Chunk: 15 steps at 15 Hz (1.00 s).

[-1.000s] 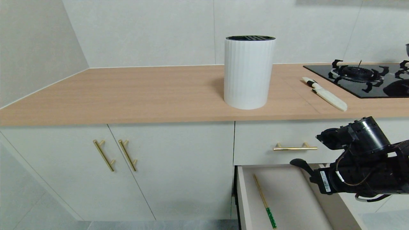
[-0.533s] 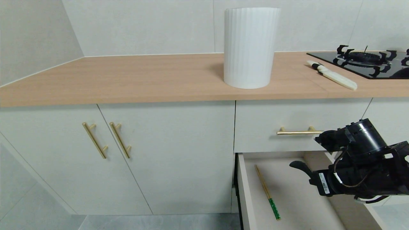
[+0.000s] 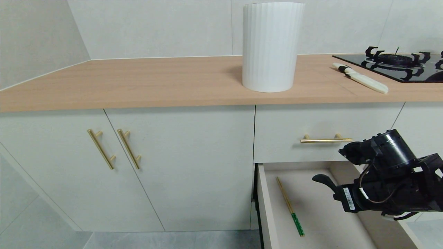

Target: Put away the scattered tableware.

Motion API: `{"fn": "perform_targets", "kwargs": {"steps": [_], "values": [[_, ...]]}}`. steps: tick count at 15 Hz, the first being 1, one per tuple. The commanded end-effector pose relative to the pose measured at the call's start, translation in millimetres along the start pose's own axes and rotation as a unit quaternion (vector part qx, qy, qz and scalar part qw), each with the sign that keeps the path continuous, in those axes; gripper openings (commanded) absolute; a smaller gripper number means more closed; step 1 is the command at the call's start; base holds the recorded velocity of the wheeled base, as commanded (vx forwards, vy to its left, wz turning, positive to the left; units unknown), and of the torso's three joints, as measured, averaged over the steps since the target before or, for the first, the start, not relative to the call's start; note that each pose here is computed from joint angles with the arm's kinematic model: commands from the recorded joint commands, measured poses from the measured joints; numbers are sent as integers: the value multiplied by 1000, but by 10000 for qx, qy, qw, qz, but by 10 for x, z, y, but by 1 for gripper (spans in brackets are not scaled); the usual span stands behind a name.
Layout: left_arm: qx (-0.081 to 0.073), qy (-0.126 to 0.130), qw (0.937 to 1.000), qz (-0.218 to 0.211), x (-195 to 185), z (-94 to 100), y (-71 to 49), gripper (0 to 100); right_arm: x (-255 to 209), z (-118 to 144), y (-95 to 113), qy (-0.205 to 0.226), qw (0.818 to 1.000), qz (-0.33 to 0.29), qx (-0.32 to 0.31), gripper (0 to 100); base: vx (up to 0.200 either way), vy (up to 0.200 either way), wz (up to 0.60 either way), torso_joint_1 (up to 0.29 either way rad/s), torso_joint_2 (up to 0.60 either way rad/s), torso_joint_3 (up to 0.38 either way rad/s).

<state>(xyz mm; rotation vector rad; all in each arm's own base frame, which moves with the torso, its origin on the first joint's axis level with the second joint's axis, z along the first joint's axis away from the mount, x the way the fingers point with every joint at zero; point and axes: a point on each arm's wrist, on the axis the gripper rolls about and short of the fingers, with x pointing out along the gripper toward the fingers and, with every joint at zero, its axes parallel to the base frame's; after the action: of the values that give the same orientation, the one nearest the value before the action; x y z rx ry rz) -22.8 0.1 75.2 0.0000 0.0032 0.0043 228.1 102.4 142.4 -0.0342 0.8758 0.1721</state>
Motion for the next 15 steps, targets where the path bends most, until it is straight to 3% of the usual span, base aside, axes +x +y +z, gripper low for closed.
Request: {"fn": "perform_targets", "kwargs": {"steps": [1,4,10,15], "values": [[0,-1,10000,2,0,0,0,100,194,-36,35,19,10000,7,-21,0,0,0,0,0,0,0],[0,-1,10000,2,0,0,0,100,596,-90,71,16,9997,-230,-15,0,0,0,0,0,0,0],[0,-1,10000,2,0,0,0,100,1309,-336,112,445,9983,-380,-34,0,0,0,0,0,0,0],[0,-1,10000,2,0,0,0,100,1743,-600,106,321,9987,-385,-23,0,0,0,0,0,0,0]]}}
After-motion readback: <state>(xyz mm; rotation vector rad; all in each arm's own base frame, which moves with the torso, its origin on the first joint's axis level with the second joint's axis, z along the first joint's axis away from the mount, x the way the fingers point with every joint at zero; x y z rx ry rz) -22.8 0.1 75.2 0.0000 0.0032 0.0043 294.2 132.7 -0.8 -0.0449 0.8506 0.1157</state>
